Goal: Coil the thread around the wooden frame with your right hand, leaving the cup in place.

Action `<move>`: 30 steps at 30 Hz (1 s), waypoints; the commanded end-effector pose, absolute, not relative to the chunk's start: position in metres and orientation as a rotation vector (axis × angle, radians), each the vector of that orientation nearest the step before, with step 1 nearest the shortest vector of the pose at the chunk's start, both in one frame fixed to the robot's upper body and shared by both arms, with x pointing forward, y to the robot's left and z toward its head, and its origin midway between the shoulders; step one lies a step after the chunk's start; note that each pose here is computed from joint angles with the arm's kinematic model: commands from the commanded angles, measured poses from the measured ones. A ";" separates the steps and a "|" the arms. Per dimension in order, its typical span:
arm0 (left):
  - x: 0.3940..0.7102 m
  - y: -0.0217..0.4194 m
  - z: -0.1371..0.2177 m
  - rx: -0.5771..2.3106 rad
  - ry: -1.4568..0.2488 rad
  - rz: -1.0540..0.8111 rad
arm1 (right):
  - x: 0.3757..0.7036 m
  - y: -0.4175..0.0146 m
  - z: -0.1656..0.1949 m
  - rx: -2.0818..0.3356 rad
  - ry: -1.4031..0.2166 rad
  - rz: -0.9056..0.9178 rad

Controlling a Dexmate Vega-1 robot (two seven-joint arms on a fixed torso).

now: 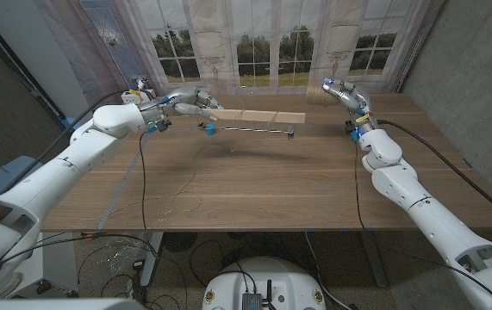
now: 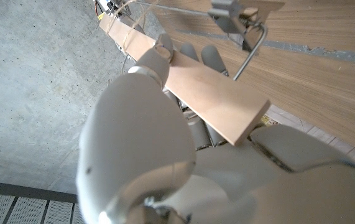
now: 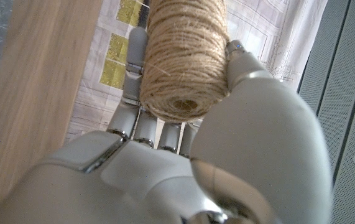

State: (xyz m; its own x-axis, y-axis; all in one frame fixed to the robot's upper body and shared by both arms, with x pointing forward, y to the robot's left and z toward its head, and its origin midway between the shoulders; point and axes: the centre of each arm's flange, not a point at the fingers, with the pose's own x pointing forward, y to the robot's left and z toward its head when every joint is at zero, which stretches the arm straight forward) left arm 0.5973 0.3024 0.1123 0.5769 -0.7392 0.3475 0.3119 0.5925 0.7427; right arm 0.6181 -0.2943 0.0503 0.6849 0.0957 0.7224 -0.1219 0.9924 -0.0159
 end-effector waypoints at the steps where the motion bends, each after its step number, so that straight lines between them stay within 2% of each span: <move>1: 0.598 0.304 0.120 0.636 -0.750 -0.648 | 0.628 -0.299 -0.006 0.031 -0.673 0.093; 17: 0.600 0.303 0.123 0.576 -0.791 -0.573 | 0.641 -0.280 -0.044 -0.007 -0.575 0.198; 30: 0.602 0.303 0.123 0.498 -0.828 -0.469 | 0.636 -0.269 -0.057 -0.031 -0.542 0.331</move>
State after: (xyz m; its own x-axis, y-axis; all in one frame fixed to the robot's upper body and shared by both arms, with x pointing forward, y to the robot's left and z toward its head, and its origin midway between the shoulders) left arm 0.6000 0.3032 0.1232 0.5764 -0.6453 0.5014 0.2428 0.7211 0.6489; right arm 0.6388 -0.2770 -0.0428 0.8134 0.2107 0.5422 -0.2031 0.9763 -0.0746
